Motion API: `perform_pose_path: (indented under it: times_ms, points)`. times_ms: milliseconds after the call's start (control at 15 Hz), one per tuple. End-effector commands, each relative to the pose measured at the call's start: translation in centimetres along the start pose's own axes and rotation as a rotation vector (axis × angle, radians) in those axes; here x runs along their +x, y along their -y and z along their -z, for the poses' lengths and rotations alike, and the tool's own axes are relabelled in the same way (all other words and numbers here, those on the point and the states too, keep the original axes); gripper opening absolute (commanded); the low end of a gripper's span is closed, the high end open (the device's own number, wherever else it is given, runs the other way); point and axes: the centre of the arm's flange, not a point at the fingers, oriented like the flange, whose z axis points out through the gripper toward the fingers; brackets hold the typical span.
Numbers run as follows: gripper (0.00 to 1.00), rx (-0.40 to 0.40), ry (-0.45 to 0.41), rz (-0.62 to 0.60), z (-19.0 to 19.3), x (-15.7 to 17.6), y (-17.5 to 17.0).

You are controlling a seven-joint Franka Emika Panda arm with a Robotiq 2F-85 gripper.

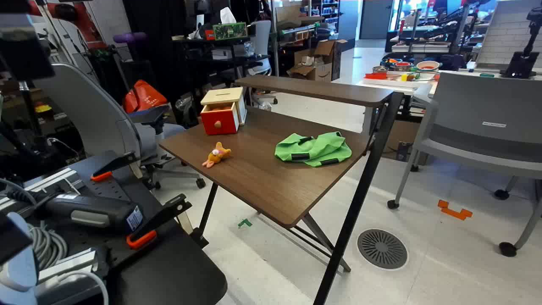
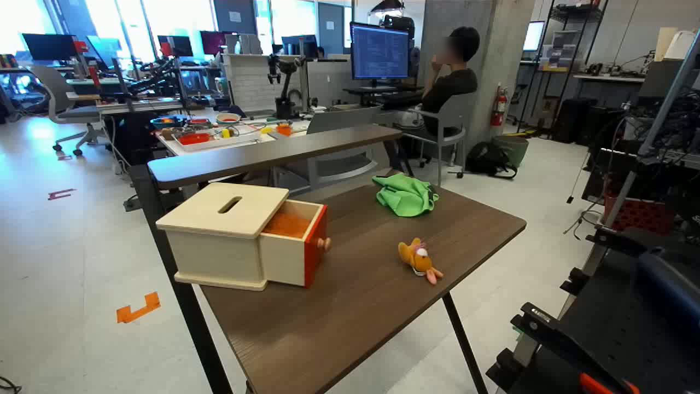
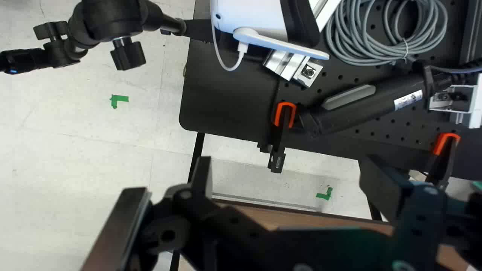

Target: Put the rabbit toy in the open drawer.

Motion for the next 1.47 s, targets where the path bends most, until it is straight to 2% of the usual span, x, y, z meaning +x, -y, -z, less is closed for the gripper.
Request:
perform_pose_path:
  times_ms: [0, 400, 600, 1133, 1400]
  points:
    - [1.00, 0.000, 0.000, 0.000, 0.0, 0.0, 0.0]
    - [1.00, 0.049, -0.032, -0.064, -3.0, 5.2, 1.7]
    - [1.00, 0.051, -0.045, -0.089, -6.0, 9.4, 3.3]
    - [1.00, 0.030, -0.122, -0.023, -16.0, 22.1, 12.3]
    - [1.00, 0.046, -0.123, -0.007, -20.9, 27.5, 15.2]
